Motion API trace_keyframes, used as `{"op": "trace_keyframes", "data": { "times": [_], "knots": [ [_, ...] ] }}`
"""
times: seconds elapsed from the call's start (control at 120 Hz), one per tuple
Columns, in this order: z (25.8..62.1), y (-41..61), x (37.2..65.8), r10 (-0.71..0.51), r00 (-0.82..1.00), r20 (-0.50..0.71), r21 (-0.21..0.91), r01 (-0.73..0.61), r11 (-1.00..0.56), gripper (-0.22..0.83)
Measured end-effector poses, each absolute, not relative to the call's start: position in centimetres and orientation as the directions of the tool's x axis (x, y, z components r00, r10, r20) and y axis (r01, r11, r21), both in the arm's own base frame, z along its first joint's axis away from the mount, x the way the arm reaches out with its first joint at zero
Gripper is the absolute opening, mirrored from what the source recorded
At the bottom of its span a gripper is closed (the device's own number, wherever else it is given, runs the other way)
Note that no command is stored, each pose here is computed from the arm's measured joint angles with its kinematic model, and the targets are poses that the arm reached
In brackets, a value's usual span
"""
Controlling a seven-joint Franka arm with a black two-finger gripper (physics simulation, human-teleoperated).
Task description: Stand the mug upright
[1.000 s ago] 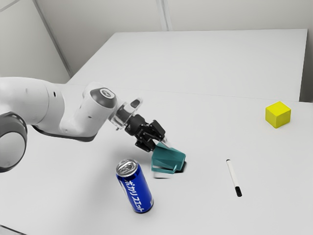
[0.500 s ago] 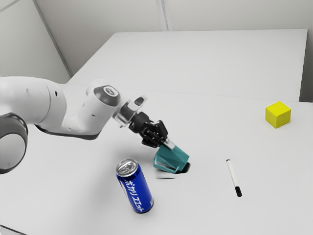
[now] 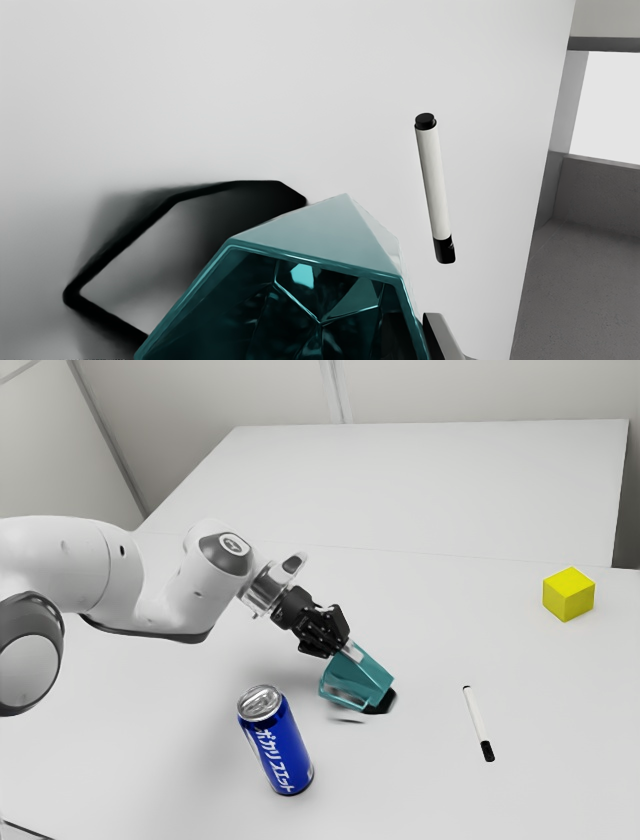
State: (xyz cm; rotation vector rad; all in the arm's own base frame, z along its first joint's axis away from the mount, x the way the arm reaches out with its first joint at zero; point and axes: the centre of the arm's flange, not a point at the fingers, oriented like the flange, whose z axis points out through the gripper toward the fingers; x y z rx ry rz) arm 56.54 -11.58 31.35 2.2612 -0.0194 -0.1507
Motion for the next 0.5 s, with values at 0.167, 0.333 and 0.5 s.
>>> {"op": "trace_keyframes", "data": {
  "times": [0.167,0.333,0.5],
  "knots": [
    [32.5,-11.7,56.6,-0.072,0.994,-0.085,0.763,0.019,-0.646,-0.16],
    [36.5,-11.0,56.6,-0.11,0.994,0.001,0.713,-0.078,-0.697,-0.16],
    [41.7,-9.0,56.0,-0.233,0.966,0.11,0.527,-0.256,-0.811,-0.17]
  ]
}}
